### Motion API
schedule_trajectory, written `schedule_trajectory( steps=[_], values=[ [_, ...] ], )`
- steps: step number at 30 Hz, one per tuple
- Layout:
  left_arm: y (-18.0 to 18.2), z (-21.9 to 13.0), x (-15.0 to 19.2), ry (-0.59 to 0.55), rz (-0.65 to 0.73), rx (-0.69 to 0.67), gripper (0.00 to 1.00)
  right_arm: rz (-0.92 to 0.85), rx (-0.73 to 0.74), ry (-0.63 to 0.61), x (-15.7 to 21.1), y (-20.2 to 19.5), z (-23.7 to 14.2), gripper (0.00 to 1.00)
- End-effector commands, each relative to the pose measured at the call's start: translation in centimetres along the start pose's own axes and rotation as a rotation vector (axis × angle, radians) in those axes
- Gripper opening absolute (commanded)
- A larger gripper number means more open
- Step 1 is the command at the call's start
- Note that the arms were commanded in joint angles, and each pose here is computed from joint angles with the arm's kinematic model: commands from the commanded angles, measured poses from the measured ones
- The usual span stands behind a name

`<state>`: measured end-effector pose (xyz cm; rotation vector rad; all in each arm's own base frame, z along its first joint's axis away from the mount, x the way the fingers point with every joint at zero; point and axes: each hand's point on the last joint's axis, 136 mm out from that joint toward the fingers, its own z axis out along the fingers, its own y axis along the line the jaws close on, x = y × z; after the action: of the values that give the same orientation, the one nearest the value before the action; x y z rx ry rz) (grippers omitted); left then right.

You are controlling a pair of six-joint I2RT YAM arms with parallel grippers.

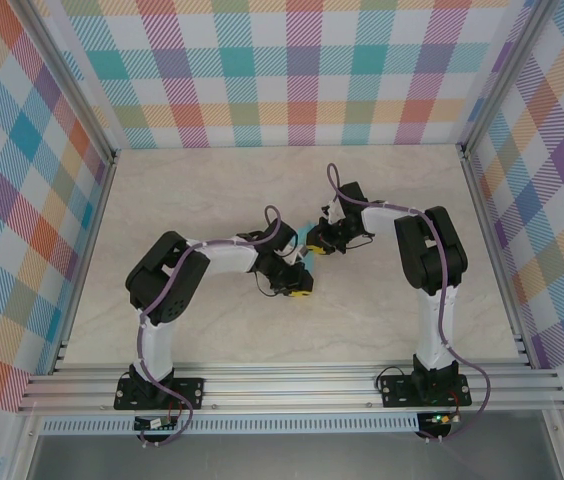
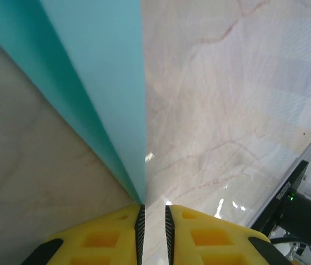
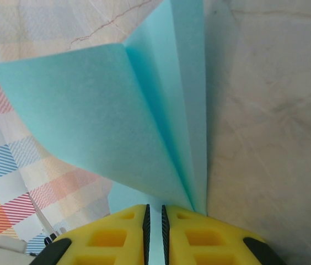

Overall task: Fold a paper plane with a square sheet of paper (fold left side to right side)
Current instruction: Fold the wing for the fifth time at the center of the table.

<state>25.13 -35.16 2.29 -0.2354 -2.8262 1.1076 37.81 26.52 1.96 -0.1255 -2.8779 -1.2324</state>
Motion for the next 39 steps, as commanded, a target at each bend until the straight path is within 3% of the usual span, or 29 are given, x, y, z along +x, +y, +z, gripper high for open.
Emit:
schedule_trajectory(
  steps=[1, 7, 12, 22, 32, 39],
  values=[
    [-0.5, -0.8, 3.0, 0.062, -0.004, -0.005, 0.19, 0.083, 0.139, 0.064, 2.0, -4.6, 2.0, 0.15],
    [-2.7, -4.3, -0.1, -0.097, 0.022, 0.08, 0.19, 0.082, 0.139, 0.064, 1.9, -4.5, 2.0, 0.15],
    [-4.6, -4.8, -1.9, -0.131, 0.077, 0.113, 0.19, 0.079, 0.143, 0.064, 1.9, -4.4, 1.9, 0.15],
    [-3.0, -1.9, -5.0, -0.128, 0.079, 0.046, 0.19, 0.078, 0.135, 0.066, 1.9, -4.3, 1.9, 0.15],
    [0.8, 0.2, -3.8, -0.09, -0.007, -0.026, 0.17, 0.044, 0.068, 0.035, 1.4, -2.7, 1.4, 0.15],
    [1.9, 0.5, -3.1, -0.046, -0.046, -0.053, 0.16, -0.039, -0.028, -0.079, -0.5, 0.9, -2.3, 0.15]
  ],
)
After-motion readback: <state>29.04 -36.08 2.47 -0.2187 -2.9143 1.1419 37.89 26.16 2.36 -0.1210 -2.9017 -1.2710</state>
